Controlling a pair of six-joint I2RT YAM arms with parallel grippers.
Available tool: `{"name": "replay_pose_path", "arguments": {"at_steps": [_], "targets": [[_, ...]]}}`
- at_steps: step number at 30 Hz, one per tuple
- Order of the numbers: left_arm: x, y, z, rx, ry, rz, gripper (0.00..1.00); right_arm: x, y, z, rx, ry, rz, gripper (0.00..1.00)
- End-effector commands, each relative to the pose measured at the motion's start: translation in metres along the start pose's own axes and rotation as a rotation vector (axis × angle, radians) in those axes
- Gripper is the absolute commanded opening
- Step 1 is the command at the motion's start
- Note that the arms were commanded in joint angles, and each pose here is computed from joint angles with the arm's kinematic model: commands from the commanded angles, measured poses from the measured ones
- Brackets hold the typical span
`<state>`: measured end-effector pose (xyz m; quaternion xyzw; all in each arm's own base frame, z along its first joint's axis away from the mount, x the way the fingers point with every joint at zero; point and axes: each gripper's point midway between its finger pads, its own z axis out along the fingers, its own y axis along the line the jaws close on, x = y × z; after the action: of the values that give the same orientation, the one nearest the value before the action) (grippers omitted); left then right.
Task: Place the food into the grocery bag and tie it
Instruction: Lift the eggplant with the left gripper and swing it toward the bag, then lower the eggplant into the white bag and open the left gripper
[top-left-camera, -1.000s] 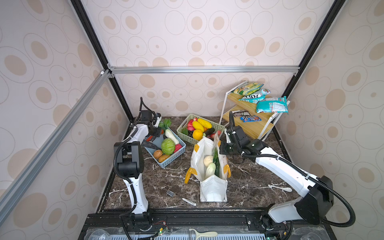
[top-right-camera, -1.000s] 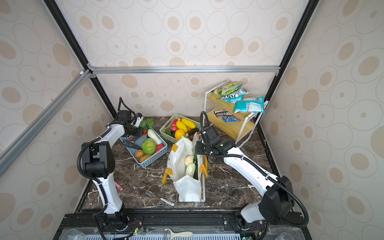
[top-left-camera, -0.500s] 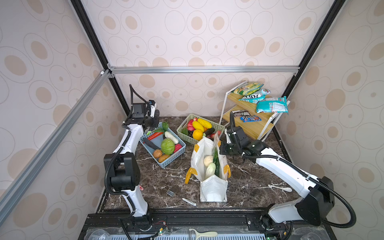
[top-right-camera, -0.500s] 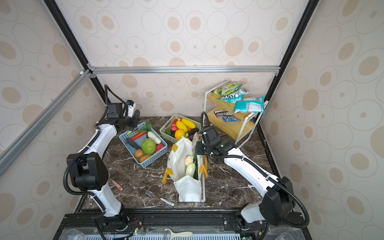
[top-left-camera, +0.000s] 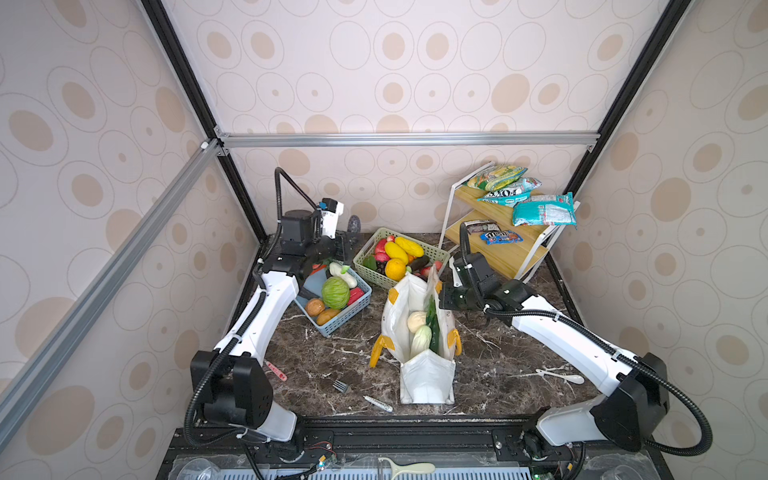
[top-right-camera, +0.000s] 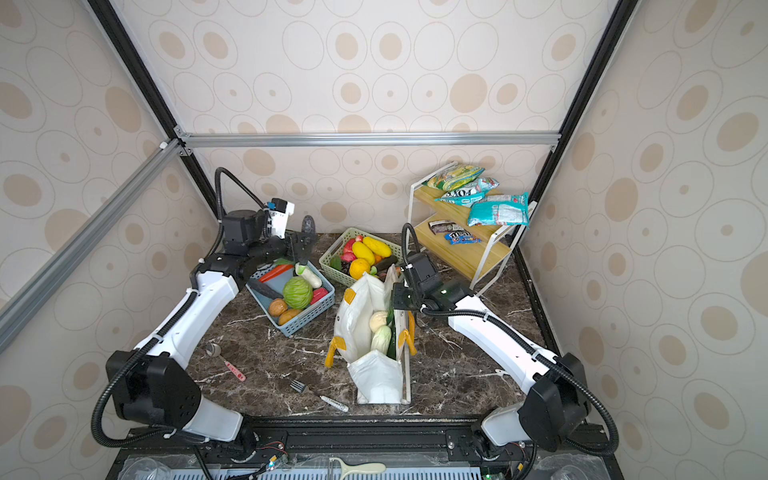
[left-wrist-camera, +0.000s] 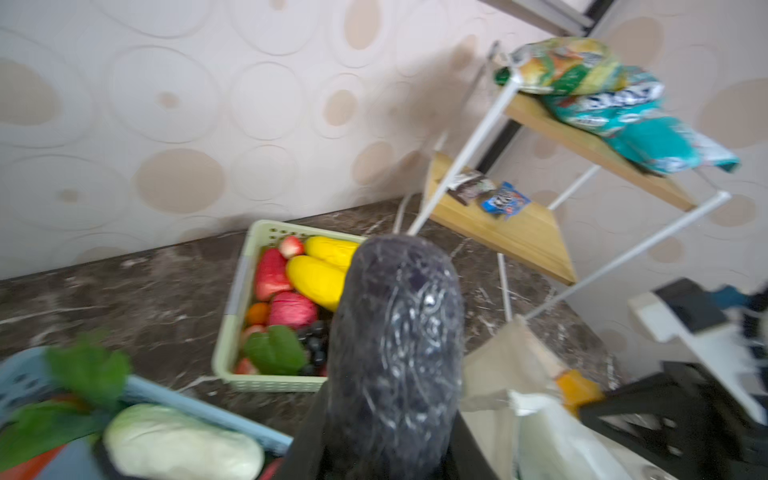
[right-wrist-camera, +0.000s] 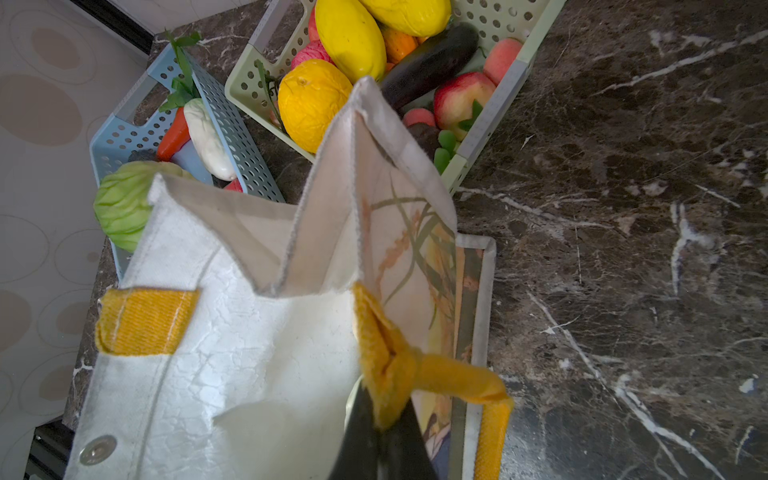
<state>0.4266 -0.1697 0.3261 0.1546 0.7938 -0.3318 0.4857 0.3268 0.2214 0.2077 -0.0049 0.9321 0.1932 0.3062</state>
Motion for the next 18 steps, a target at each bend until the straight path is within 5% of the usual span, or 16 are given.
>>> {"name": "replay_pose_path", "arguments": {"at_steps": [1,8,18], "targets": [[-0.001,-0.042,0.000,0.150,-0.040,-0.112,0.32,-0.009,0.003,-0.006,-0.001,-0.036,-0.002,0.00],[0.009,-0.105,-0.006,0.293,-0.073,-0.216,0.34,-0.012,0.003,-0.008,-0.002,-0.053,0.009,0.00],[0.066,-0.173,0.019,0.394,0.046,-0.241,0.34,-0.012,0.003,-0.014,-0.014,-0.069,0.034,0.00]]}}
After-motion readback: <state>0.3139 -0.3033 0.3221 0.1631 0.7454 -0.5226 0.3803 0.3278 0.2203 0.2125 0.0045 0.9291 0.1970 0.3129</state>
